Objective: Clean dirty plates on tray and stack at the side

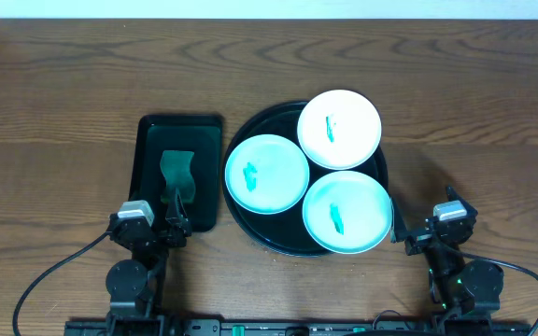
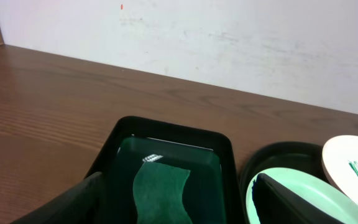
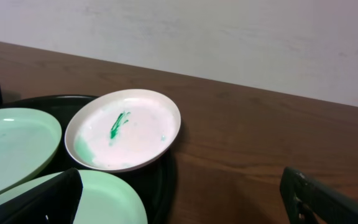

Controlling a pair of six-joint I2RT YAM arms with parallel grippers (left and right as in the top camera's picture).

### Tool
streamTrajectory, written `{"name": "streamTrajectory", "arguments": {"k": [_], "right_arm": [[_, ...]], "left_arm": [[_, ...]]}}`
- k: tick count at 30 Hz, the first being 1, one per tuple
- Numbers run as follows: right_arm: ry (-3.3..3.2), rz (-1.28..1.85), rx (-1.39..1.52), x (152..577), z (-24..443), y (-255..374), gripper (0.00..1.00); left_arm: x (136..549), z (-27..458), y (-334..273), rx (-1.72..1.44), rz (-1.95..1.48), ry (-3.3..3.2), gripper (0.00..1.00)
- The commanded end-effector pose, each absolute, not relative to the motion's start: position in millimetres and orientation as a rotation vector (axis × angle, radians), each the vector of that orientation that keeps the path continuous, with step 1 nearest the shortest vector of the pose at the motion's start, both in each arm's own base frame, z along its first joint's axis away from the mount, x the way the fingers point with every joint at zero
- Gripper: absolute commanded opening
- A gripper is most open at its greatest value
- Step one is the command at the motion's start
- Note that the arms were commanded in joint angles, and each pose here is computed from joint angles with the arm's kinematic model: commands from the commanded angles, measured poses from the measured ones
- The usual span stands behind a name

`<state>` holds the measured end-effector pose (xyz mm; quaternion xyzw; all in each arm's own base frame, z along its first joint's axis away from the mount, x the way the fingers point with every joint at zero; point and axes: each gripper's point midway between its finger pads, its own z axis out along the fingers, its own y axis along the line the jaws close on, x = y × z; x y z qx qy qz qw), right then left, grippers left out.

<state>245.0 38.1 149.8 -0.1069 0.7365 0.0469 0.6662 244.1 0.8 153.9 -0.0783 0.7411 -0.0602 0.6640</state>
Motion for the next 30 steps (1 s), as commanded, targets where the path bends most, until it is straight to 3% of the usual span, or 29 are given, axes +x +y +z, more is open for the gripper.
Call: {"name": "streamTrajectory", "arguments": {"k": [1, 30], "right_arm": [[1.662, 0.124, -0.243, 244.3, 149.2, 40.7, 0.99], [1.661, 0.122, -0.24, 244.5, 149.7, 40.1, 0.99]], "left_arm": [[243.9, 136.4, 1.9, -0.177, -0.12, 1.719, 0.75], [244.0, 136.7, 1.3, -0.184, -0.132, 1.717, 0.75]]}}
